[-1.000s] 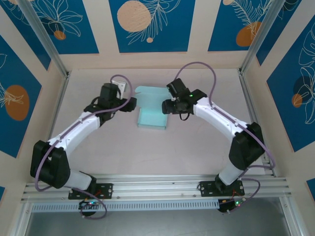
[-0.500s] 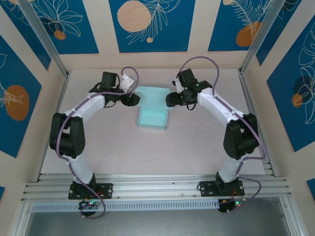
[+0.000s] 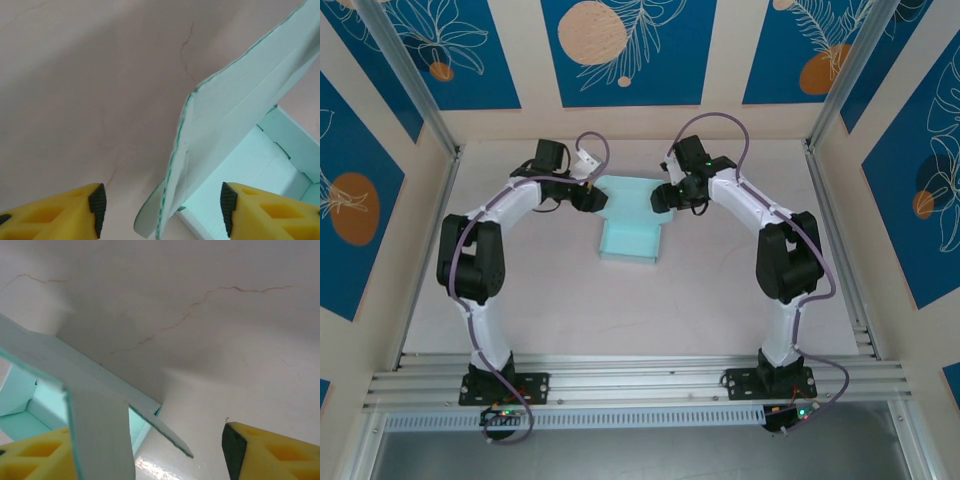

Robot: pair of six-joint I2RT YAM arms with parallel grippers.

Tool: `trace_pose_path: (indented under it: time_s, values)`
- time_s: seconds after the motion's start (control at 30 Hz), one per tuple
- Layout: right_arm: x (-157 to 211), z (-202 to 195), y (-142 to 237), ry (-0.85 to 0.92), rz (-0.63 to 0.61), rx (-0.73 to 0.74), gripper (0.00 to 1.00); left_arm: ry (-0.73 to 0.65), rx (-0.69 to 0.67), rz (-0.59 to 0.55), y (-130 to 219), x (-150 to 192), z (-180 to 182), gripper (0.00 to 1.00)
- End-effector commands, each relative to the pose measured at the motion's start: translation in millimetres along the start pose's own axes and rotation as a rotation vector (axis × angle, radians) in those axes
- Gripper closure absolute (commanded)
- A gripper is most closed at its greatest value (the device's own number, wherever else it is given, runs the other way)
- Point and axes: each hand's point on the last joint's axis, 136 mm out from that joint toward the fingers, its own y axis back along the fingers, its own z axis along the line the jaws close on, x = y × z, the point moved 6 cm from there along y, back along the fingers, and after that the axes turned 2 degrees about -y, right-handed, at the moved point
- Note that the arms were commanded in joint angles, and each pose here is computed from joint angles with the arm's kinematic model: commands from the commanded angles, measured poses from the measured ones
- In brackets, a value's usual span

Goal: Fold the paper box

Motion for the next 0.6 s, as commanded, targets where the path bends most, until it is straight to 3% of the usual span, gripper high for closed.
trace_pose_path:
  time_s: [0.0,0.27,0.57]
  values:
    - [-9.9,5.0,1.4,0.019,-0.014,-0.052,0.39,-0.002,0.035,0.017,-4.9,1.2,1.2,0.44]
    - [-12.8,6.3,-0.9,-0.006,-0.019,-0.041,0.68,-0.018,0.003,0.045,-10.3,0.6,-3.5,0.77]
    - [-10.9,14.4,1.0,-0.035,-0.066,0.138,0.81,0.085,-0.147,-0.011,-6.8,-11.1,-16.5,0.99]
